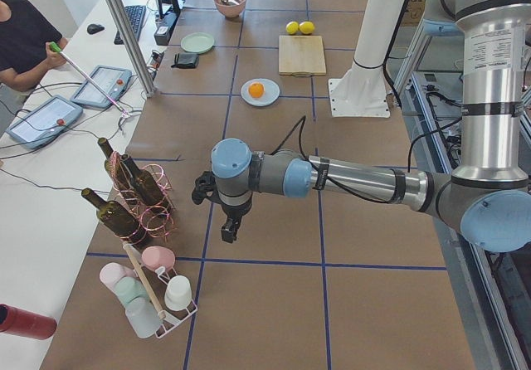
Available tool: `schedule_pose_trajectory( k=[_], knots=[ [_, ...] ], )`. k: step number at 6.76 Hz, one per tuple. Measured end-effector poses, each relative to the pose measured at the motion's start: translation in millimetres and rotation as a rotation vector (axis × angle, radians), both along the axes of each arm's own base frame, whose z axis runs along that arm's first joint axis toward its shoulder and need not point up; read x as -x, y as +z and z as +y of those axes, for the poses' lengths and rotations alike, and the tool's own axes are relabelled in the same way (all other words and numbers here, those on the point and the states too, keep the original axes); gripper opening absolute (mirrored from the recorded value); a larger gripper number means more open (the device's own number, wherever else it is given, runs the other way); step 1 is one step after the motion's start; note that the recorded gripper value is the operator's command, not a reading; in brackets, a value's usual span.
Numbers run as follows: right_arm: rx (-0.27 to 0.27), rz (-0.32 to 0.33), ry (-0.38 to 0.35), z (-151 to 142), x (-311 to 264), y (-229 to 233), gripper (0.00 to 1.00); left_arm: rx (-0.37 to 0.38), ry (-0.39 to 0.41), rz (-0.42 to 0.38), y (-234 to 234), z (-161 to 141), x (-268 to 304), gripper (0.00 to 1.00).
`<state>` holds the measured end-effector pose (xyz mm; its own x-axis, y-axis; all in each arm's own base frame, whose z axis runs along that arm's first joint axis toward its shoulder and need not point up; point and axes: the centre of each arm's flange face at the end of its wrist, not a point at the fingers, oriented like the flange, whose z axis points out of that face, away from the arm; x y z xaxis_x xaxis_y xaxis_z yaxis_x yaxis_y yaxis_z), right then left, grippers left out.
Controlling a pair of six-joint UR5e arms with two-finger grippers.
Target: Pick orange to plate
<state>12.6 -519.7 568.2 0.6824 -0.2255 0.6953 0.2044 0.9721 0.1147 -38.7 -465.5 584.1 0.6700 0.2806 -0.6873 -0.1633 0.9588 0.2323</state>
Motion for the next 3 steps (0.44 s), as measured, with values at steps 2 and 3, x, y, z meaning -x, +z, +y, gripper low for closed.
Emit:
schedule_pose_trajectory(
  k=[2, 3],
  knots=[
    [0.007, 0.001, 0.005, 1, 0, 2, 1.00, 0.012, -0.003, 0.004, 2, 8, 4, 1.00],
    [0.006, 0.000, 0.006, 1, 0, 1, 1.00, 0.025, -0.004, 0.005, 9, 19, 5, 1.00]
  ],
)
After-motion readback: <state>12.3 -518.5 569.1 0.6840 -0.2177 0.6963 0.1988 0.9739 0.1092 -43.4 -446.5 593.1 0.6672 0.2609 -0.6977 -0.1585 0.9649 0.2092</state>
